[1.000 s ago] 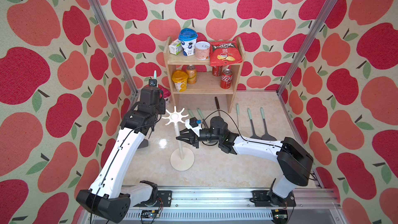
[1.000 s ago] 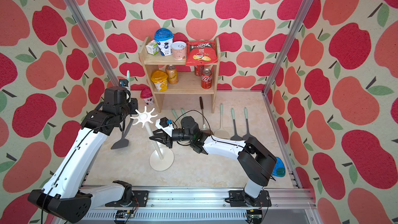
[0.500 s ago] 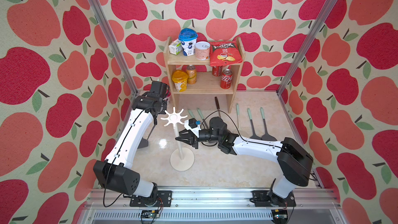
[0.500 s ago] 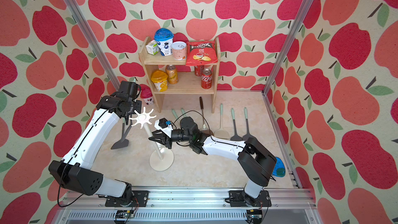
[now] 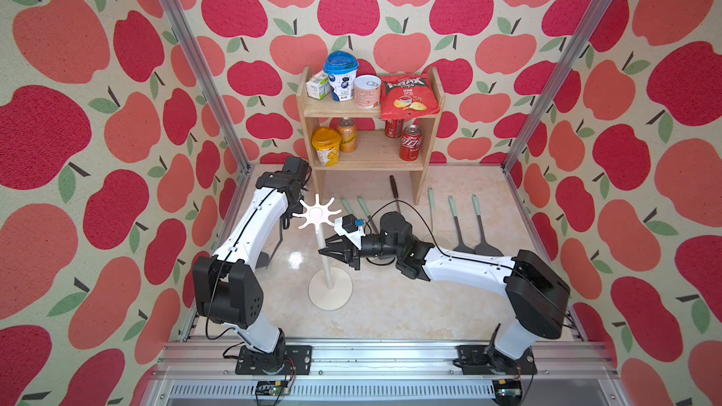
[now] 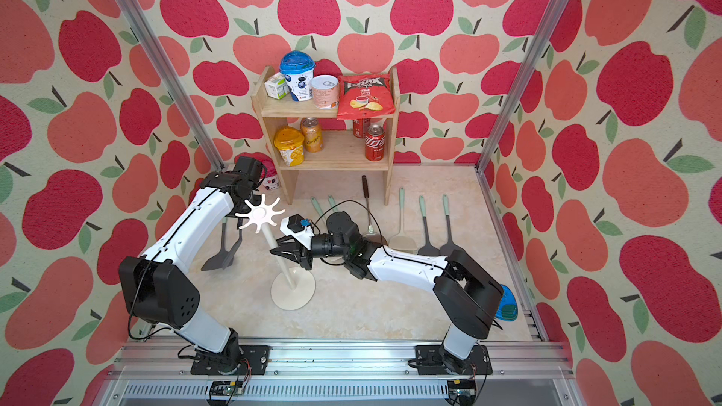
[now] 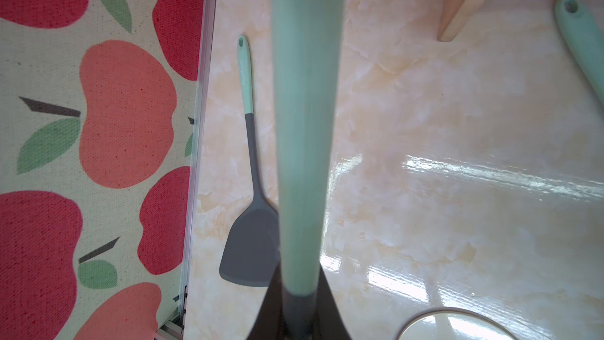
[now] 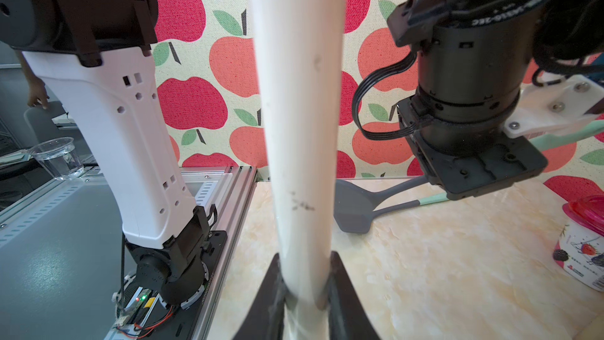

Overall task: Take the spatula off the kitchen utensil rack
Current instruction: Place the spatula at the center of the board.

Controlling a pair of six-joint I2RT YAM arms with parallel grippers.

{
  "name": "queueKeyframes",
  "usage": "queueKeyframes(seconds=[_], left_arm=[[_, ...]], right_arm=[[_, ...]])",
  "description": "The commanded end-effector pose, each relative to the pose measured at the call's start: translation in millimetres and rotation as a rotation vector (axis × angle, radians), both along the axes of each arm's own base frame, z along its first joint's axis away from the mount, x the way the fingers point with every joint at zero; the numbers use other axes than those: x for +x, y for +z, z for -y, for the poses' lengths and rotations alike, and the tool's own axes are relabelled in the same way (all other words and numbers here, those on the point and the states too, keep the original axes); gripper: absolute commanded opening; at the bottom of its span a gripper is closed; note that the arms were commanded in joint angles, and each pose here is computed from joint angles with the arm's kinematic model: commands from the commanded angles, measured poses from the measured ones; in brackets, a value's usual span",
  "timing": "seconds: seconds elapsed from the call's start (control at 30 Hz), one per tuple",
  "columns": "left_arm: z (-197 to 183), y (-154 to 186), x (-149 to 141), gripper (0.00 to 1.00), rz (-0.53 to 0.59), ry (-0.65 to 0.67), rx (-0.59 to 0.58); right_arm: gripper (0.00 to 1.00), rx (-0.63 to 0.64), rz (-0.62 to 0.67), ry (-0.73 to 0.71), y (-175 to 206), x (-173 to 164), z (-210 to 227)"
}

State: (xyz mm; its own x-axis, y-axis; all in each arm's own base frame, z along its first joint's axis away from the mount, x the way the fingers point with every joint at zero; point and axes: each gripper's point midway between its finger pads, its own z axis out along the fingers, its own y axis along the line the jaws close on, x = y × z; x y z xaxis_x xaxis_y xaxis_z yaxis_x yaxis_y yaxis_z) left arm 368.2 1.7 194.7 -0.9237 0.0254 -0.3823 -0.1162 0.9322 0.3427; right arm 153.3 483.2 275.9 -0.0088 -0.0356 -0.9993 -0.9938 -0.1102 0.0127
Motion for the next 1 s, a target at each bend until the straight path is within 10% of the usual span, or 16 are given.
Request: queueKeyframes(seconds=[0.0,0.97], left_arm=[[-10.1,-11.7,-4.1,0.0,-0.069,0.053,0.024],[-14.6,-126.5,15.2,0.0,-0.374,0.096,-0.002]], right_arm=[[0.0,-0.063,-0.052,-0.007,-10.7,-2.8,0.6],[0.0,-0.071,-0.047,-0.015,-13.0,-2.2,2.6]])
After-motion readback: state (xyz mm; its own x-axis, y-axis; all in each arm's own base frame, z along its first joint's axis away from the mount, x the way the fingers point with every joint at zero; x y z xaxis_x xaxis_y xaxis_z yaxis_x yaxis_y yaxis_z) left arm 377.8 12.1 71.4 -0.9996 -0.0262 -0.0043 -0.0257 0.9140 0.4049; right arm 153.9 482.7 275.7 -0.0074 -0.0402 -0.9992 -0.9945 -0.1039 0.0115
